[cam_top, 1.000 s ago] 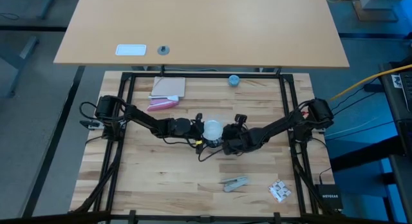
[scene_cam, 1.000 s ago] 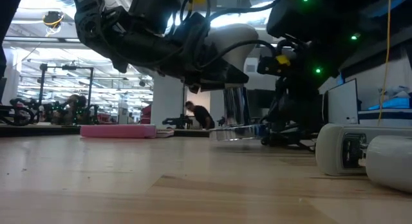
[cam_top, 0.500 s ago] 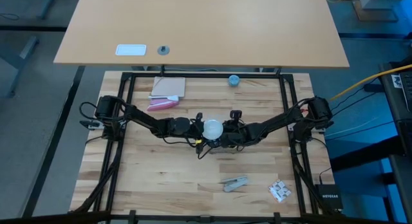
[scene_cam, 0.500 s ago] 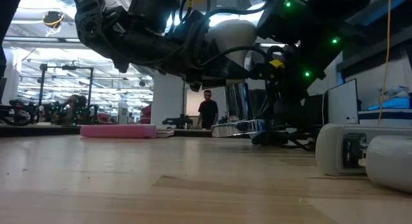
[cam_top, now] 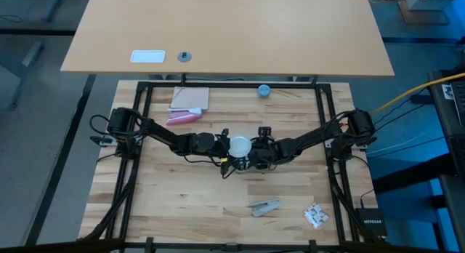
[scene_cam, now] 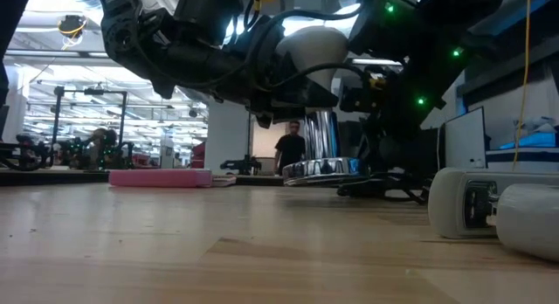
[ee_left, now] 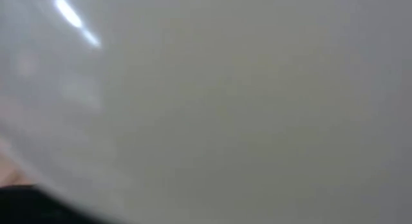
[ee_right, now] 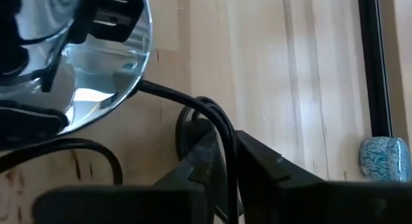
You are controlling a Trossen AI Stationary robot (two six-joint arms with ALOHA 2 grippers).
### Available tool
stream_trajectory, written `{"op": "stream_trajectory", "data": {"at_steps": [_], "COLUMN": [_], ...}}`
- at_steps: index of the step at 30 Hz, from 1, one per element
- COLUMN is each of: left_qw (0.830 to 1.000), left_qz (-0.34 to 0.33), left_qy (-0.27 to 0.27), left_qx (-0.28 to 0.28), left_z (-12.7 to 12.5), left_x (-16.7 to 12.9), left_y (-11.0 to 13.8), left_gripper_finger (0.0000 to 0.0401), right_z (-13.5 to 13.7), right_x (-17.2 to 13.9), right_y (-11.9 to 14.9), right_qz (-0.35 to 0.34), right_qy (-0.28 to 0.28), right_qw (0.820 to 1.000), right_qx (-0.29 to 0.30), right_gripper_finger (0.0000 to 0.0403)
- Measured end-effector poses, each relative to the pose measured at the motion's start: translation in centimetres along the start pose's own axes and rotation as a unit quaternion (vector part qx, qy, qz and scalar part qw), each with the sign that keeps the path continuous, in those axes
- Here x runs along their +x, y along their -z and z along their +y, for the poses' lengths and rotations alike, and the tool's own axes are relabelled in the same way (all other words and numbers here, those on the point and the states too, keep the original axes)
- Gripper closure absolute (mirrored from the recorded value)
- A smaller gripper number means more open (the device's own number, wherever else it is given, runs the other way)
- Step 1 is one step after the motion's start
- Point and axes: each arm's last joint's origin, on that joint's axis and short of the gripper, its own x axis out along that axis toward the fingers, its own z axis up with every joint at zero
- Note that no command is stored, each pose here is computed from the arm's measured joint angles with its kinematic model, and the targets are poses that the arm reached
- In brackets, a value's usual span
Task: Screw lightbulb
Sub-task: Insert the lightbulb into the lamp
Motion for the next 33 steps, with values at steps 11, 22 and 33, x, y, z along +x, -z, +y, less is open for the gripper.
{"op": "stream_trajectory", "data": {"at_steps": [11, 22, 33], "left_qw": [1.000, 1.000, 0.999], "left_qz": [0.028, 0.019, 0.021], "left_qy": [-0.008, -0.004, -0.039], "left_qx": [0.003, 0.000, -0.005], "left_z": [0.2, 0.1, 0.5], "left_x": [0.0, 0.0, 0.0], "left_y": [0.6, 0.3, 0.4], "left_gripper_finger": [0.0251, 0.0251, 0.0251], "right_z": [0.1, 1.3, 4.5], "right_x": [0.0, -2.8, -6.7], "right_y": [-0.1, -0.3, -0.7], "right_qz": [-0.002, -0.029, -0.092], "right_qy": [-0.018, -0.042, -0.105], "right_qw": [1.000, 0.998, 0.985], "right_qx": [0.001, 0.024, 0.099], "right_gripper_finger": [0.0226, 0.0210, 0.0210]}}
